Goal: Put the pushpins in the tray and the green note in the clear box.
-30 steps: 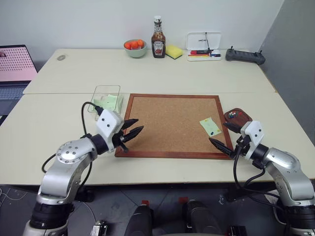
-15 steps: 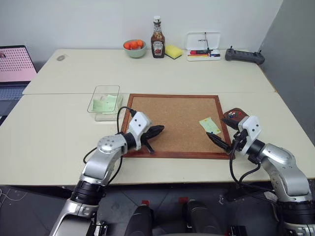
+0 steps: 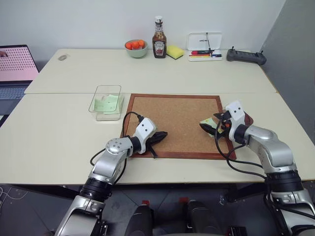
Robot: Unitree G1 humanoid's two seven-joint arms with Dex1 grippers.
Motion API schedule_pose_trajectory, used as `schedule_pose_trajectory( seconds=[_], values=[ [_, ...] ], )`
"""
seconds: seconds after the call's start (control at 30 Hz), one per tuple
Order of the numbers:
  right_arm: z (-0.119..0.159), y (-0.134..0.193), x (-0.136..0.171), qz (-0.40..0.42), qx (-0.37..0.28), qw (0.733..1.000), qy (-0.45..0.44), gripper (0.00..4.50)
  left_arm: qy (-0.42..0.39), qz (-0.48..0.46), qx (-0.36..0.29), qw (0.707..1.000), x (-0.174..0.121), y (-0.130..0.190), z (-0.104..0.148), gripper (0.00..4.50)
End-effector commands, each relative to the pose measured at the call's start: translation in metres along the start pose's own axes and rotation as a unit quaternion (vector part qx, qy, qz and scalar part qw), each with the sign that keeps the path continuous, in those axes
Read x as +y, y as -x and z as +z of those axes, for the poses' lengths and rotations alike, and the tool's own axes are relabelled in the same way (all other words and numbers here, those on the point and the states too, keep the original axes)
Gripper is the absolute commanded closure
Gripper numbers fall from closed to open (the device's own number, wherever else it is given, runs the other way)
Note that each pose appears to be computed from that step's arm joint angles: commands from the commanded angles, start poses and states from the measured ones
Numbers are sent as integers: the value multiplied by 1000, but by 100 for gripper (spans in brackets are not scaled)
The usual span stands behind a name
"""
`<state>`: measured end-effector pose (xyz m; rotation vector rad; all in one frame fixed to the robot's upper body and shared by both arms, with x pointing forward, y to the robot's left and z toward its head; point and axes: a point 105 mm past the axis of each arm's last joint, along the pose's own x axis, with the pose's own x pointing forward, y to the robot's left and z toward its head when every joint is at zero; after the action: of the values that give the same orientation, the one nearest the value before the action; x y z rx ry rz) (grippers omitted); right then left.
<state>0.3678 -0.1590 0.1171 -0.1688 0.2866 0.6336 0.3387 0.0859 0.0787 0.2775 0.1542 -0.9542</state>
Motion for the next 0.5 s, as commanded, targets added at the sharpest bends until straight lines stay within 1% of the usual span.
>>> schedule_pose_trajectory(
  seconds=[0.03,0.1,0.27,0.5],
  values=[
    [8,-5,-7,-9,8,1000,13,48,-2,-10,0,1000,-8,-2,-1,450],
    [5,-8,-10,-15,19,1000,14,89,-2,-11,0,1000,-9,-1,-1,450],
    [3,-13,-13,-21,27,999,28,174,-1,-13,-2,1000,-11,-2,0,450],
    [6,-18,-17,-32,22,998,44,320,-2,-15,-2,1000,-13,-2,0,450]
  ],
)
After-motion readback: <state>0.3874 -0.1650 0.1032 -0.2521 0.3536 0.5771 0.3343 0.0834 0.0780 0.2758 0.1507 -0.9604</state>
